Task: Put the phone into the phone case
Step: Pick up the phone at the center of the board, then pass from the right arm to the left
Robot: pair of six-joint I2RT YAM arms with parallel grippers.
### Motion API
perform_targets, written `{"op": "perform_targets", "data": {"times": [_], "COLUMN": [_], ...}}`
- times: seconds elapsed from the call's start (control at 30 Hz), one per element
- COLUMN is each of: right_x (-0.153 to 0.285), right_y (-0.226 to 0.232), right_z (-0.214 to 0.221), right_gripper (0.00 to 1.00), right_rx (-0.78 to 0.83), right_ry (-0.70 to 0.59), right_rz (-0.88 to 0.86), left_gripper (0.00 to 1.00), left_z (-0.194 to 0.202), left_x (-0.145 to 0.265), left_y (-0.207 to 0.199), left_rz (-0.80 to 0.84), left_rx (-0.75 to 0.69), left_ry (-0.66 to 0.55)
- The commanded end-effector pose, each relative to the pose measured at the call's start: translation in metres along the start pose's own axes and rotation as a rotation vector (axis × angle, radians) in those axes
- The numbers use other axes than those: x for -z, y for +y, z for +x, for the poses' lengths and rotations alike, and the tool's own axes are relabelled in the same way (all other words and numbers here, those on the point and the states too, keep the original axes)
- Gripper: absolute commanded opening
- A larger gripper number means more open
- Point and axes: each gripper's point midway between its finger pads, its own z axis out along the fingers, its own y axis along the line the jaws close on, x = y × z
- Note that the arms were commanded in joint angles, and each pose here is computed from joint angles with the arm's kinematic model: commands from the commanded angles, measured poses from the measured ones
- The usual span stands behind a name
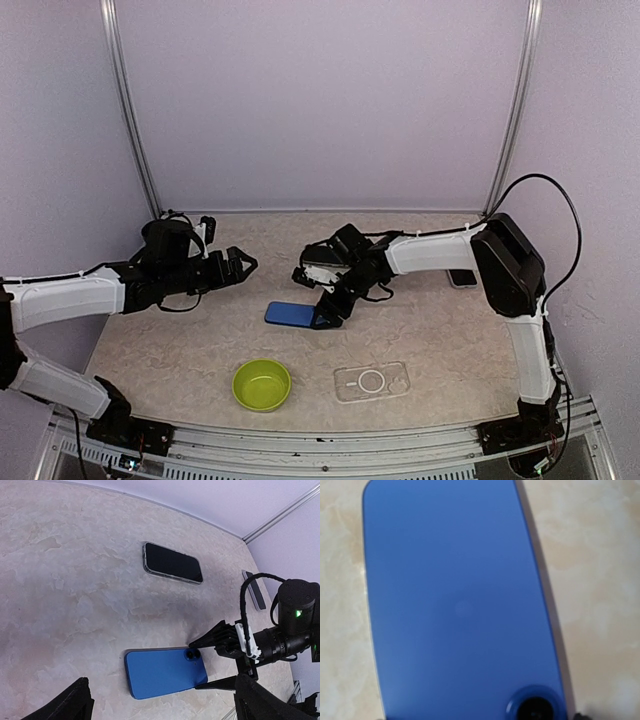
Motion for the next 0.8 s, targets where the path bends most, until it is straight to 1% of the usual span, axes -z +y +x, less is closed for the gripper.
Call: {"op": "perform_targets", "data": {"times": [0.0, 0.13, 0.23, 0.47, 0.77], "right_x": [0.005, 0.005, 0.008, 0.016, 0.014], "right_y": [0.003, 0.0, -0.002, -0.005, -0.006], "right_z": [-0.004, -0.007, -0.009, -0.012, -0.012], "right_gripper": [0.57, 0.57, 0.57, 0.57, 0.56], "right_rx": [-0.078, -0.115, -0.116, -0.111, -0.127], "right_ry": [-0.013, -0.038, -0.055, -0.116, -0.135], "right_rz": [-0.045, -0.081, -0.071, -0.039, -0.049], "left_gripper": [0.96, 0.97, 0.97, 0.97, 0.97], "left_z": [0.006, 0.017, 0.026, 0.054, 0.086], "left_x": [-0.01, -0.018, -0.024, -0.048, -0.066], "left_y": [0.004, 0.007, 0.01, 0.005, 0.005], "left_rz": [-0.054, -0.048, -0.041, 0.026, 0.059], "left_rx": [-0.073, -0.051, -0.007, 0.103, 0.225], "left_ry": [0.035, 0.066, 0.089, 0.202, 0.332]}}
